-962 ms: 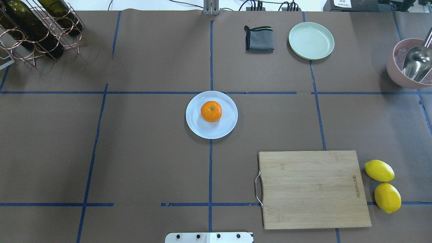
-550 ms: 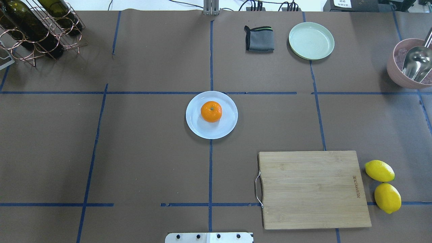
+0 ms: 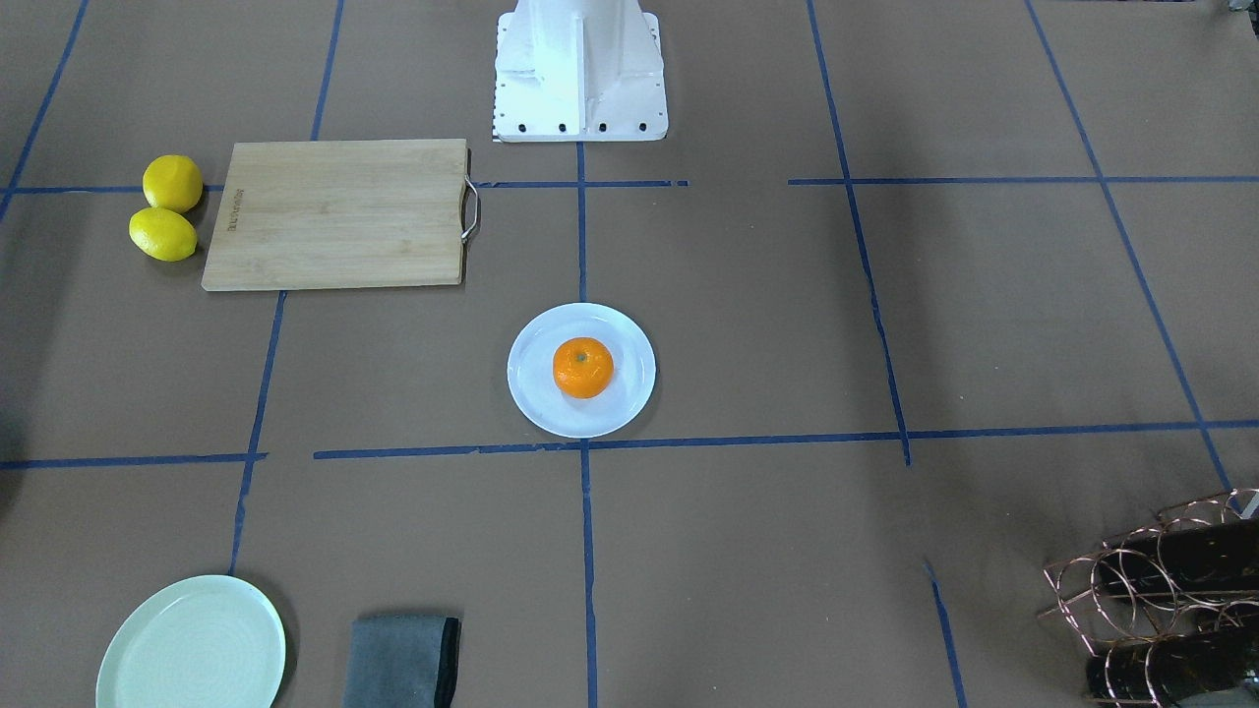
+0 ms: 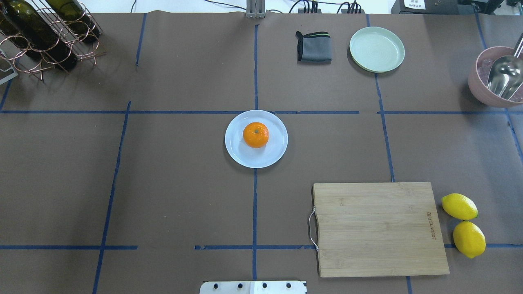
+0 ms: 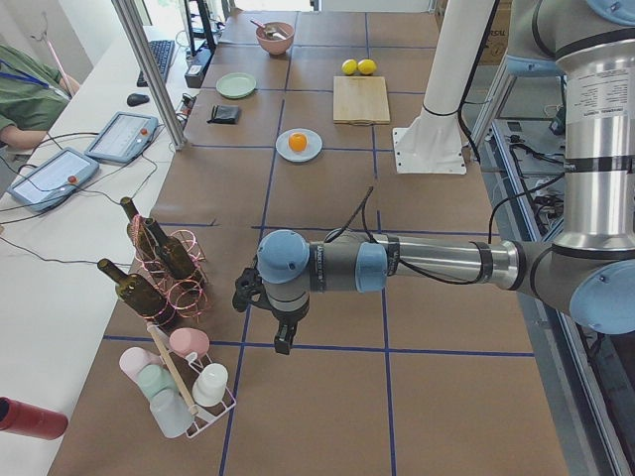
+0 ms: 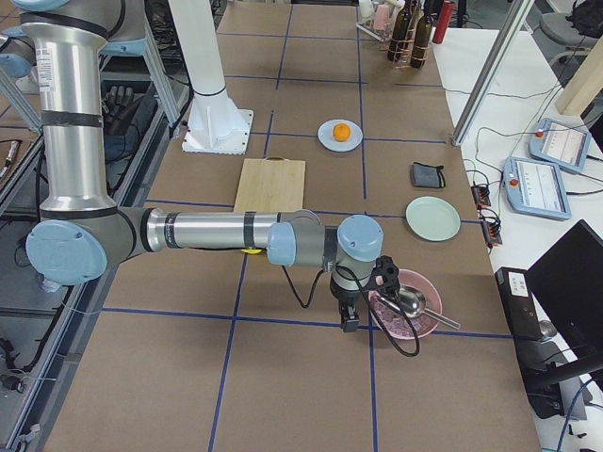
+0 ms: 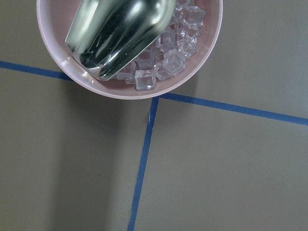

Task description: Pick orange to plate

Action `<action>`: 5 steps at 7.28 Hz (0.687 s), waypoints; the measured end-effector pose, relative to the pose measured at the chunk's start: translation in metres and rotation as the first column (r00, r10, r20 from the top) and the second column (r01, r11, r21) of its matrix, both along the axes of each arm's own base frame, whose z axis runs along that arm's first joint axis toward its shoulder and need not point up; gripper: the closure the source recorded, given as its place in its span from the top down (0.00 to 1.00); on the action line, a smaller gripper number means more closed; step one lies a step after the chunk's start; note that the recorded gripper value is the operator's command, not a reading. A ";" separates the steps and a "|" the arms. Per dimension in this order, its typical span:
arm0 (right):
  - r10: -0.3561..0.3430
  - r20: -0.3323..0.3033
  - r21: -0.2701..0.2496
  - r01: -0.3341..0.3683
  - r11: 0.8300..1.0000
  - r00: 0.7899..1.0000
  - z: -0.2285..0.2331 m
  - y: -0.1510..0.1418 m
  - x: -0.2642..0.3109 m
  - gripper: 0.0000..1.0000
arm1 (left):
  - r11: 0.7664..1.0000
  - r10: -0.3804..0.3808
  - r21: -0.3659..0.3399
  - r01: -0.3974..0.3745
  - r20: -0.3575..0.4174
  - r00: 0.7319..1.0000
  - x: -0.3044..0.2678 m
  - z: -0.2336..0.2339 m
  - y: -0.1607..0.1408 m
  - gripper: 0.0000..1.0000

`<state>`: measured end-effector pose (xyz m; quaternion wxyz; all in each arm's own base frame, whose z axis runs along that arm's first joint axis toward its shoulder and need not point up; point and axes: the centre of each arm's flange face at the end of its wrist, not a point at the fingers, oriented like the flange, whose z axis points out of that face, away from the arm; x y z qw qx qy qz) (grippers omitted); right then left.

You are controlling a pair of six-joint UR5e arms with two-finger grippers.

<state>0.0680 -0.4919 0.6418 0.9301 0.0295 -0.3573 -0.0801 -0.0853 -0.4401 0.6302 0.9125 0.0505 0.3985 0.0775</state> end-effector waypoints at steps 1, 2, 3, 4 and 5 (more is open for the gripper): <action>0.000 0.000 -0.003 0.000 1.000 1.000 0.002 0.001 0.000 1.00 | 1.000 0.000 -0.001 0.000 0.001 1.000 0.000 0.001 0.000 1.00; 0.000 -0.001 -0.006 0.000 1.000 1.000 0.003 0.003 0.000 1.00 | 1.000 0.000 0.000 0.000 0.003 1.000 0.000 0.000 0.000 1.00; 0.000 -0.002 -0.007 0.000 1.000 1.000 0.004 0.003 0.000 1.00 | 1.000 0.000 0.002 0.000 0.003 1.000 0.000 0.000 0.000 1.00; 0.000 -0.002 -0.008 0.000 1.000 1.000 0.004 0.004 0.000 1.00 | 1.000 0.000 0.003 0.000 0.003 1.000 0.000 -0.001 0.000 1.00; 0.000 -0.002 -0.008 0.000 1.000 1.000 0.005 0.004 0.000 1.00 | 1.000 0.000 0.004 0.000 0.003 1.000 0.000 -0.001 -0.001 1.00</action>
